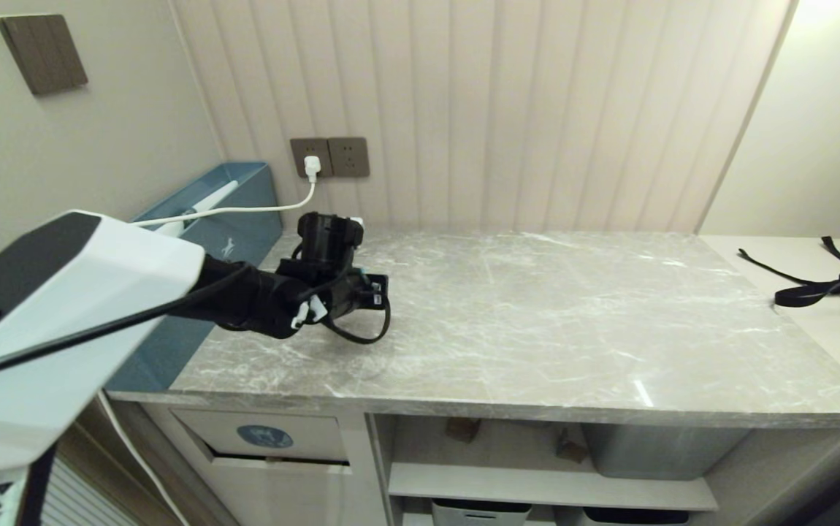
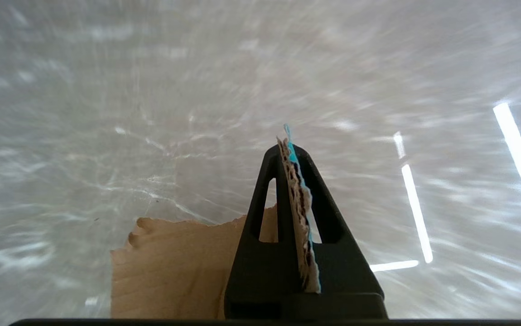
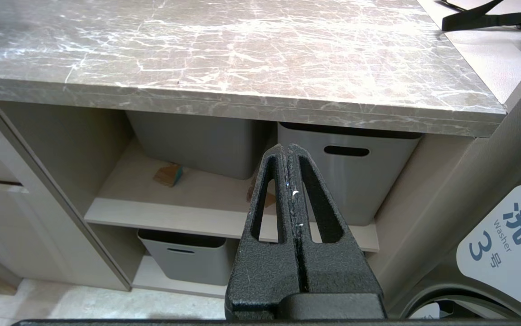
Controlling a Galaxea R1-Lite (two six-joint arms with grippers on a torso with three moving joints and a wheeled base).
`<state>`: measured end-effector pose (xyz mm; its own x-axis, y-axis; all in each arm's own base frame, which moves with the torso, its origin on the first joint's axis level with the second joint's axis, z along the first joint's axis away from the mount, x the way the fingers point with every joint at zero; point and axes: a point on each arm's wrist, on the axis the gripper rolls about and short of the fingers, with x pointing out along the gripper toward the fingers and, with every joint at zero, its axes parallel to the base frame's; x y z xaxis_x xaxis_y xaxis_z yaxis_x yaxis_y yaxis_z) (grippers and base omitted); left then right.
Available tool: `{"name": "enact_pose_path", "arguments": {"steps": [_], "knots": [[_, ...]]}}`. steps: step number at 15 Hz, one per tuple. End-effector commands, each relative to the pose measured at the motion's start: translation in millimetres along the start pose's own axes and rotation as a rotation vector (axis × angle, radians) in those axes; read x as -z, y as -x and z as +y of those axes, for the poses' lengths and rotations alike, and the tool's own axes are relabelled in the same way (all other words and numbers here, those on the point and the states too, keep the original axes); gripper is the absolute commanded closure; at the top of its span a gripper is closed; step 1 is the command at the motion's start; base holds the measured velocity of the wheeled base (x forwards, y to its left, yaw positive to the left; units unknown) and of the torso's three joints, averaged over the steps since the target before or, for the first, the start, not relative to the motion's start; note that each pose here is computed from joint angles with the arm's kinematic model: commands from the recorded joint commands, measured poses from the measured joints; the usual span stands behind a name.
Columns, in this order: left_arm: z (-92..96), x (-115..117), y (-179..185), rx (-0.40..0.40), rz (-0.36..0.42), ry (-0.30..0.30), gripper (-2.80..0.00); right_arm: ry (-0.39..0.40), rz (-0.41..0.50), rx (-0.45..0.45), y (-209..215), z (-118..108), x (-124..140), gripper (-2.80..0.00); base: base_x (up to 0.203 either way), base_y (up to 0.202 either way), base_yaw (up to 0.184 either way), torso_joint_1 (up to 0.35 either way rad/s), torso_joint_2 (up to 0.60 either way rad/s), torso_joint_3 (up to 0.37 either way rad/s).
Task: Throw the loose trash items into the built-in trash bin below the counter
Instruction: Pick up the garbage, then put the garbage in the trash can
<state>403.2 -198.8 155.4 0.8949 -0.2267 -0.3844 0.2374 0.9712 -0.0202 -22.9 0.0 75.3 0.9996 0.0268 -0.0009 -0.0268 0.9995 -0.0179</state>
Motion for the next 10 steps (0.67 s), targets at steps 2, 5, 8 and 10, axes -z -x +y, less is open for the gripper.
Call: {"name": "enact_pose_path", "arguments": {"steps": [2, 5, 8, 10], "knots": [[-2.8, -39.8, 97.0, 0.057, -0.133, 0.018, 0.00, 0.001, 0.001, -0.001, -0.1, 0.0, 0.0, 0.00, 0.000, 0.000, 0.000, 0.000, 0.00, 0.000], [13.3, -14.9, 171.0, 0.070, -0.128, 0.014, 0.00, 0.001, 0.001, -0.001, -0.1, 0.0, 0.0, 0.00, 0.000, 0.000, 0.000, 0.000, 0.00, 0.000], [37.4, 13.5, 251.2, 0.079, -0.215, 0.032, 0.00, 0.001, 0.001, -0.001, -0.1, 0.0, 0.0, 0.00, 0.000, 0.000, 0.000, 0.000, 0.00, 0.000], [53.2, 46.5, 289.9, 0.065, -0.237, 0.038, 0.00, 0.001, 0.001, -0.001, -0.1, 0.0, 0.0, 0.00, 0.000, 0.000, 0.000, 0.000, 0.00, 0.000]]}}
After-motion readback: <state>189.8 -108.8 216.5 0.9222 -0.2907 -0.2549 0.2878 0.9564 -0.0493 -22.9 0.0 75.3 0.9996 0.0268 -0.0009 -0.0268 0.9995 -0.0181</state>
